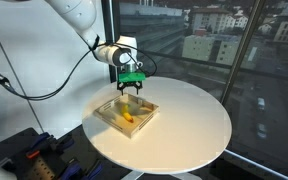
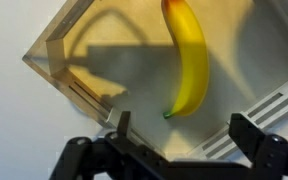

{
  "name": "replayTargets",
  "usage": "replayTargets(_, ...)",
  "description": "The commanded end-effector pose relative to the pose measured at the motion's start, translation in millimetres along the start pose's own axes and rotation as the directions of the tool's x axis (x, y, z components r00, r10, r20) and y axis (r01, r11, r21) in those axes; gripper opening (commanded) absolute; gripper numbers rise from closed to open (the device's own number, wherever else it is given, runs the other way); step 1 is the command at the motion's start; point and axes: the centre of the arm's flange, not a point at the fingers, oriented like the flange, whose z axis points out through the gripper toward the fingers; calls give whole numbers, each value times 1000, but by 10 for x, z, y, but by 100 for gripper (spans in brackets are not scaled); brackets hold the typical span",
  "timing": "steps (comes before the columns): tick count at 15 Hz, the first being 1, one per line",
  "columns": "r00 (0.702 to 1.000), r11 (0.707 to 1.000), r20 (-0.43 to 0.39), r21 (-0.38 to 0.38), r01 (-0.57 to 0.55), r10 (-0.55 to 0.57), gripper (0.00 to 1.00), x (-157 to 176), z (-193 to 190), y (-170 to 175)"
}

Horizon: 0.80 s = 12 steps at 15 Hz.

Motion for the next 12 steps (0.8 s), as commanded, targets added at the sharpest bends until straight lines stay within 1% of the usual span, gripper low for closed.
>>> replayTargets(1,1000,1000,0,0,0,0,100,0,0,0)
replayTargets(6,1000,1000,0,0,0,0,100,0,0,0)
replayTargets(12,999,999,-5,7,36,-36,100,49,61,-16)
